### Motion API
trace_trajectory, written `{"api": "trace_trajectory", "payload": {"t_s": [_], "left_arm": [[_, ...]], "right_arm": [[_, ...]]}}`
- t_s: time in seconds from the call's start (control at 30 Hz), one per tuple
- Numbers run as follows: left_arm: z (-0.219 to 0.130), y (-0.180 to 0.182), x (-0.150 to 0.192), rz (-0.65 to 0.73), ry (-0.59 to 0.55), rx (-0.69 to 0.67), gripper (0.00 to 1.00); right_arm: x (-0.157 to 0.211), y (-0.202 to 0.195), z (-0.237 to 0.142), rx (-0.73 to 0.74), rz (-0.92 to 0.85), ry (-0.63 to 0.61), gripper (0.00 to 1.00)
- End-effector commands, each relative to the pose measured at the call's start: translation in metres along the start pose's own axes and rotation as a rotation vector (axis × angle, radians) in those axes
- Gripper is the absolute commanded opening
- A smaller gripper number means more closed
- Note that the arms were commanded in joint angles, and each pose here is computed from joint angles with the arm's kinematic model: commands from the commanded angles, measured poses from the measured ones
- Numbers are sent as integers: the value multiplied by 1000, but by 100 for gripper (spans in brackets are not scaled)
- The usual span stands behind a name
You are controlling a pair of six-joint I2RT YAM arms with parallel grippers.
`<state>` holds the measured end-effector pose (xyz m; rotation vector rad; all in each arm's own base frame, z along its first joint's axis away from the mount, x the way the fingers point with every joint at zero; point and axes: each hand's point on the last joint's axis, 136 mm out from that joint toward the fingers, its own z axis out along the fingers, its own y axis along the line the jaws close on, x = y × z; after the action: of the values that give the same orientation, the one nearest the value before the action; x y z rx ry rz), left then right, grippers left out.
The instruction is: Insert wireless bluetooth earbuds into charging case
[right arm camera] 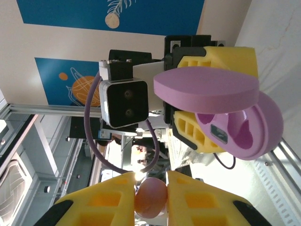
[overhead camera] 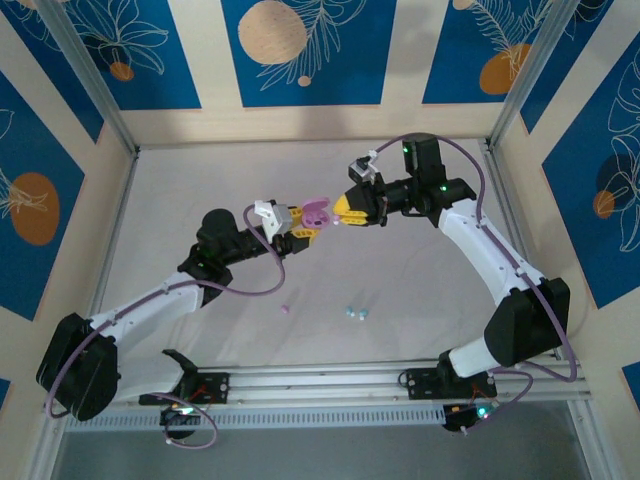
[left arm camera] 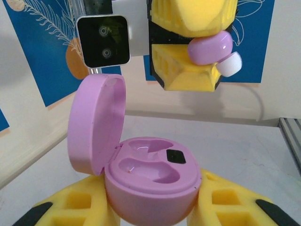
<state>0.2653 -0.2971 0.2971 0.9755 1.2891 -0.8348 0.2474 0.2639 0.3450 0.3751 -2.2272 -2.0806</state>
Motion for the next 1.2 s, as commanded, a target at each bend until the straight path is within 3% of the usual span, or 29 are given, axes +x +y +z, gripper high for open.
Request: {"api": "trace_trajectory", "payload": {"t_s": [0.0, 0.2, 0.7, 1.17], "left_arm": [[3, -5, -26, 34, -75, 28, 25], [5, -2, -22, 27, -68, 17, 25], [13, 3, -17, 7, -77, 14, 25], [15, -3, -19, 3, -87, 45, 25]], "right_arm": [[-2, -1, 0, 52, -2, -44, 21], [-8, -18, -2, 189, 33, -158, 21], [-3, -15, 12, 325, -83, -236, 20], [-15, -15, 24, 341, -156, -298, 21]]}}
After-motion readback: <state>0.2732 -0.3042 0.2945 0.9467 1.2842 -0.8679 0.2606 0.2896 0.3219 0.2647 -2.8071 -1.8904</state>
